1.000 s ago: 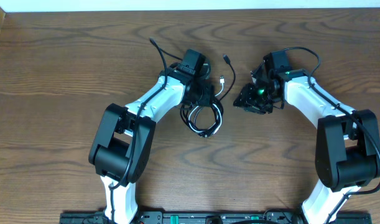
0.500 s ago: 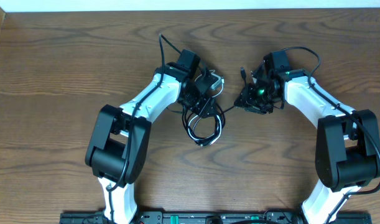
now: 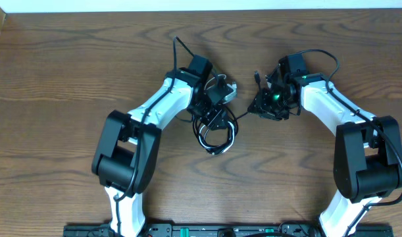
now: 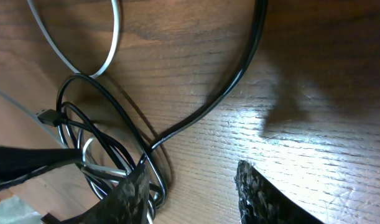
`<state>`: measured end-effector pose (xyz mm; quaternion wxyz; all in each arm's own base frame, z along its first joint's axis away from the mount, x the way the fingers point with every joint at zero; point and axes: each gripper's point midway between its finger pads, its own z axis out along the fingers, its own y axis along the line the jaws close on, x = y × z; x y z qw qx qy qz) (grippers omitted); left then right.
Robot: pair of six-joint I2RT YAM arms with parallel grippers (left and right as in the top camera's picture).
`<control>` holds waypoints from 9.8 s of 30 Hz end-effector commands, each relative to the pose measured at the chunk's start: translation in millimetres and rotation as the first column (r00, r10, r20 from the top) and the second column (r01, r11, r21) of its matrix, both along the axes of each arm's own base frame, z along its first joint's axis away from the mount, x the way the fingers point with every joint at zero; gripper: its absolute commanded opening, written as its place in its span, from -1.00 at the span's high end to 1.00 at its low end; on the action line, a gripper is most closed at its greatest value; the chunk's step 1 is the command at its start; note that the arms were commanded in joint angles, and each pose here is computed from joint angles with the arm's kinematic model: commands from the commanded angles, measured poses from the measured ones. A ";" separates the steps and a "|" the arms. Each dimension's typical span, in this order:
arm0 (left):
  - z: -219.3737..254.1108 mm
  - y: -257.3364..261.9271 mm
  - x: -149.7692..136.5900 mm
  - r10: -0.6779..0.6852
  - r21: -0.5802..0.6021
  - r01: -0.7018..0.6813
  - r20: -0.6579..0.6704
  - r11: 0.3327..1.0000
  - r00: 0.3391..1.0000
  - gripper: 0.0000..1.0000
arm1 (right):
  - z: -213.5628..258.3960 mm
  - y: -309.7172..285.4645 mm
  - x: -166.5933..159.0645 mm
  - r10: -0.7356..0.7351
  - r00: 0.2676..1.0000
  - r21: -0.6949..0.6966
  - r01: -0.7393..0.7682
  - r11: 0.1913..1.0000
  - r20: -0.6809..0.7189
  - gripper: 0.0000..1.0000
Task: Untangle cables
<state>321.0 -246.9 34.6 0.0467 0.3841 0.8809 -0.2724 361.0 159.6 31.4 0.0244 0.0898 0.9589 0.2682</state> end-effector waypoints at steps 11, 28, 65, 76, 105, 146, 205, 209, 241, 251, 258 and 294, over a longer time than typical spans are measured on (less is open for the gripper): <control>-5.7 -10.3 -18.7 -0.049 -0.009 0.049 -0.076 0.999 0.996 0.85 | -0.9 -0.9 -0.6 0.017 1.000 -0.003 -0.017 1.000 0.008 0.17; 124.2 -16.4 44.6 0.308 -0.160 -0.302 0.018 0.940 0.951 0.85 | 108.2 38.2 10.7 0.137 0.927 0.236 -0.229 0.944 0.349 0.16; 284.3 43.6 62.1 0.636 -0.471 -0.530 0.090 0.705 0.766 0.85 | -14.9 -5.9 -4.5 -0.074 0.997 -0.176 0.071 0.982 -0.012 0.05; 329.0 87.0 56.1 0.707 -0.559 -0.541 0.119 0.628 0.697 0.85 | -24.6 -45.9 -15.3 -0.131 0.990 -0.343 0.107 0.933 -0.048 0.05; 71.5 52.0 42.2 0.698 0.239 -0.673 -0.029 0.700 0.716 0.00 | 63.9 -54.8 6.2 -0.113 0.984 -0.139 0.133 0.981 0.139 -0.31; 213.0 -19.7 48.2 0.464 -0.372 -0.434 -0.009 0.821 0.886 0.85 | 93.7 33.9 12.1 0.082 0.952 0.065 -0.106 0.992 0.295 -0.24; 286.8 -9.9 71.5 0.514 -0.573 -0.525 -0.199 0.629 0.834 0.85 | 42.2 72.6 54.3 -0.060 0.979 0.281 0.003 0.960 0.193 -0.56; 291.7 -7.2 75.2 0.521 -0.589 -0.520 -0.187 0.619 0.833 0.85 | 19.3 66.5 54.4 -0.090 0.985 0.233 0.055 0.971 0.145 -0.48; 370.1 128.8 81.6 0.766 -0.698 -0.549 -0.001 0.460 0.643 0.85 | -32.8 -11.5 20.9 -0.100 0.995 -0.059 0.098 0.993 -0.017 -0.47; 258.7 57.8 71.3 0.654 -0.396 -0.577 0.085 0.714 0.751 0.84 | 58.4 -56.2 42.2 -0.202 0.963 -0.005 0.207 0.978 0.178 -0.49; 190.5 6.1 57.5 0.508 -0.237 -0.479 0.078 0.845 0.858 0.35 | 67.9 -97.0 33.1 -0.253 0.953 -0.029 0.261 0.965 0.165 -0.51; -13.1 13.0 106.3 0.497 0.173 -0.524 0.176 0.834 0.850 0.24 | 59.2 -114.0 23.9 -0.197 0.966 -0.113 0.217 0.970 0.167 -0.54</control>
